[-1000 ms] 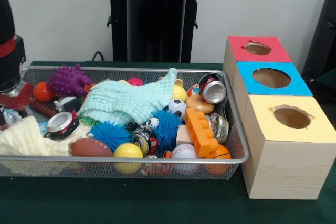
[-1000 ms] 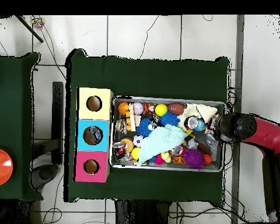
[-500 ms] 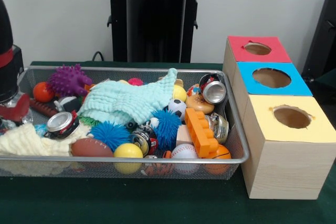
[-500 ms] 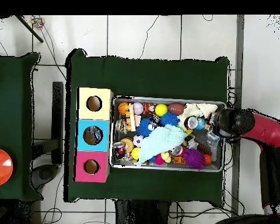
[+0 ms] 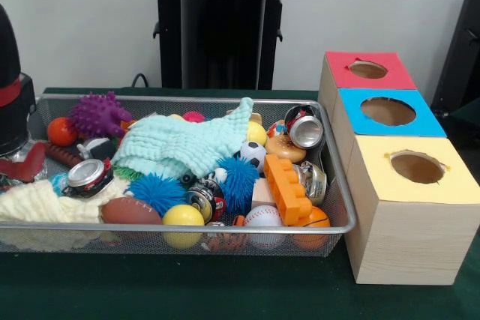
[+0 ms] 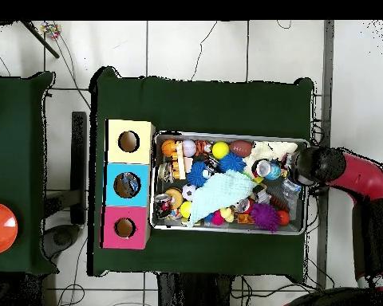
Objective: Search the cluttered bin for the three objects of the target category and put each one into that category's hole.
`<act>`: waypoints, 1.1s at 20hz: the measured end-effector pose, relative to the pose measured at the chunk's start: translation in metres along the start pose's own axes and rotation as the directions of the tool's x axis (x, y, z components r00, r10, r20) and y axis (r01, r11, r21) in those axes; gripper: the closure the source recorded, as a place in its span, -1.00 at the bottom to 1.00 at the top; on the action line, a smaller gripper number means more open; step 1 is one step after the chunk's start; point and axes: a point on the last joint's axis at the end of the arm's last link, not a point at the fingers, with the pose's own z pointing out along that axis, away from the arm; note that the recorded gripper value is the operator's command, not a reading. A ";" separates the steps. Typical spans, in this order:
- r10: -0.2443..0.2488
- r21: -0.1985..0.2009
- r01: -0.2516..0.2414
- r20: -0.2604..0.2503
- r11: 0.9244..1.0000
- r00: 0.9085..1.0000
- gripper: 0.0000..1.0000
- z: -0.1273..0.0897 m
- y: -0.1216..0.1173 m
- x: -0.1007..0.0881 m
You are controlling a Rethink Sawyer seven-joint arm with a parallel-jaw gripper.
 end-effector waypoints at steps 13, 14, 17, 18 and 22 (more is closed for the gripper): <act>0.003 0.016 -0.001 -0.118 1.000 0.993 -1.00 -0.013 -0.011 0.023; 0.005 0.021 -0.002 -0.130 1.000 0.992 -1.00 -0.015 -0.013 0.026; 0.007 0.031 -0.002 -0.157 1.000 0.988 -1.00 -0.020 -0.017 0.033; 0.006 0.032 -0.001 -0.161 0.999 0.987 -1.00 -0.020 -0.017 0.034; 0.005 0.042 0.003 -0.199 0.999 0.980 -1.00 -0.030 -0.018 0.043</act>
